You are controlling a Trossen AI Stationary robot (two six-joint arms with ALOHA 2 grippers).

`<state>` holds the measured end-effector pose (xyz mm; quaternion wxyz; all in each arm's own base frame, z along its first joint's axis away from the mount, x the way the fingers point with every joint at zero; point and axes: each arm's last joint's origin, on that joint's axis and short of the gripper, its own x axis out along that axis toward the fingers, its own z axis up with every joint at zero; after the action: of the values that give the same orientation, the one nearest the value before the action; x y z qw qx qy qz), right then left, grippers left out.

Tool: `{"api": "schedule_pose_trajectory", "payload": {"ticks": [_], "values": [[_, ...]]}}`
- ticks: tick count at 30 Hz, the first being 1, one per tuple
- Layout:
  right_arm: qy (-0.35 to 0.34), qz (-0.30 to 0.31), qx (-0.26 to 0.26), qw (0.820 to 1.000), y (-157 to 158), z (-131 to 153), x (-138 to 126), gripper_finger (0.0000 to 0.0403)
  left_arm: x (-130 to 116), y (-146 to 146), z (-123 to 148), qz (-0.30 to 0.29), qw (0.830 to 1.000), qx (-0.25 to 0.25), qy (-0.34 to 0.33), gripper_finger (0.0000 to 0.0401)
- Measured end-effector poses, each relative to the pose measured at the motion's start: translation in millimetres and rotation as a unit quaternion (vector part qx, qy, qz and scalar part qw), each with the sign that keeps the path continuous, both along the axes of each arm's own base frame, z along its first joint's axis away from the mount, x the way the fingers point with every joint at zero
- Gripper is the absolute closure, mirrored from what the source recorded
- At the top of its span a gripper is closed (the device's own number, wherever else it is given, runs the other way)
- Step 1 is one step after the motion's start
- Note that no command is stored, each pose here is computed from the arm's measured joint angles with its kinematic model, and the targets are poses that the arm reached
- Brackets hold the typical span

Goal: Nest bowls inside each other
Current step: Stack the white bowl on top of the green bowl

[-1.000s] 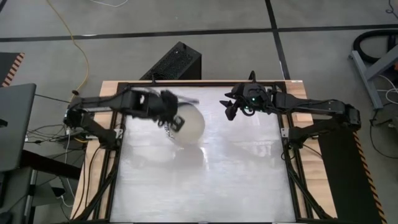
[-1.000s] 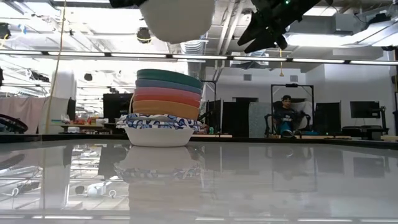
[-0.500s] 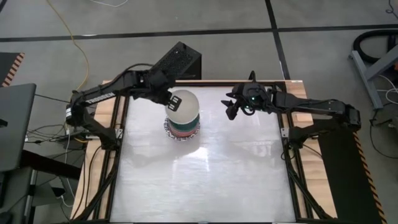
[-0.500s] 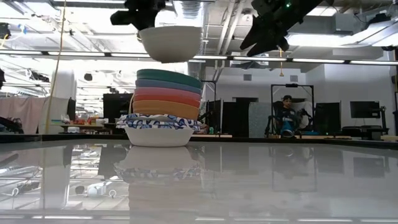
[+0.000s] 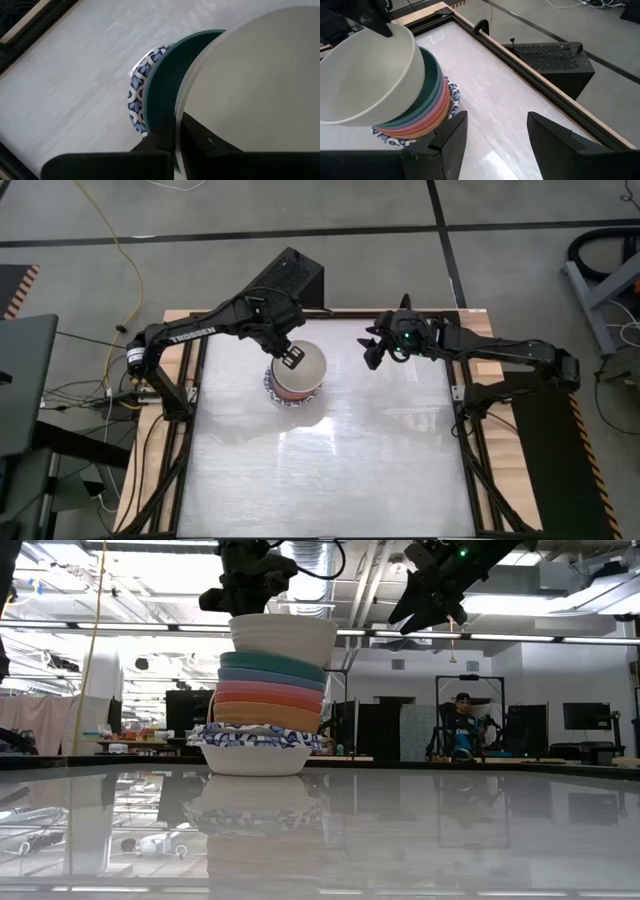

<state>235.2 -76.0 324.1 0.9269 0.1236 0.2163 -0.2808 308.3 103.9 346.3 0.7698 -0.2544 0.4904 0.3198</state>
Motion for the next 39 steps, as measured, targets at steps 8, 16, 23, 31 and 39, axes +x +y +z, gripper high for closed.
{"api": "schedule_pose_trajectory", "payload": {"ticks": [8, 16, 23, 31, 39], "values": [[0.010, 0.001, 0.004, 1.000, 0.4, -1.9, -1.0, 0.0175, -6.1, 2.5, -2.0, 0.002, 1.000, -0.003, 0.030, 0.0401], [0.009, 0.002, 0.004, 1.000, 0.4, -1.7, -0.8, 0.0175, -5.4, 4.9, -1.4, -0.026, 0.999, 0.015, 0.033, 0.0400], [0.010, 0.002, 0.004, 1.000, 0.4, -1.7, -0.9, 0.0175, -5.5, 4.7, -1.4, -0.056, 0.997, 0.025, 0.041, 0.0344], [0.015, 0.008, -0.005, 1.000, 0.4, -1.7, -0.9, 0.0175, -5.6, 4.9, -1.3, -0.064, 0.997, 0.030, 0.045, 0.0257], [0.016, 0.010, -0.006, 1.000, 0.4, -1.8, -0.9, 0.0175, -7.2, 5.7, 10.7, -0.050, 0.997, 0.051, 0.036, 0.0232]]}}
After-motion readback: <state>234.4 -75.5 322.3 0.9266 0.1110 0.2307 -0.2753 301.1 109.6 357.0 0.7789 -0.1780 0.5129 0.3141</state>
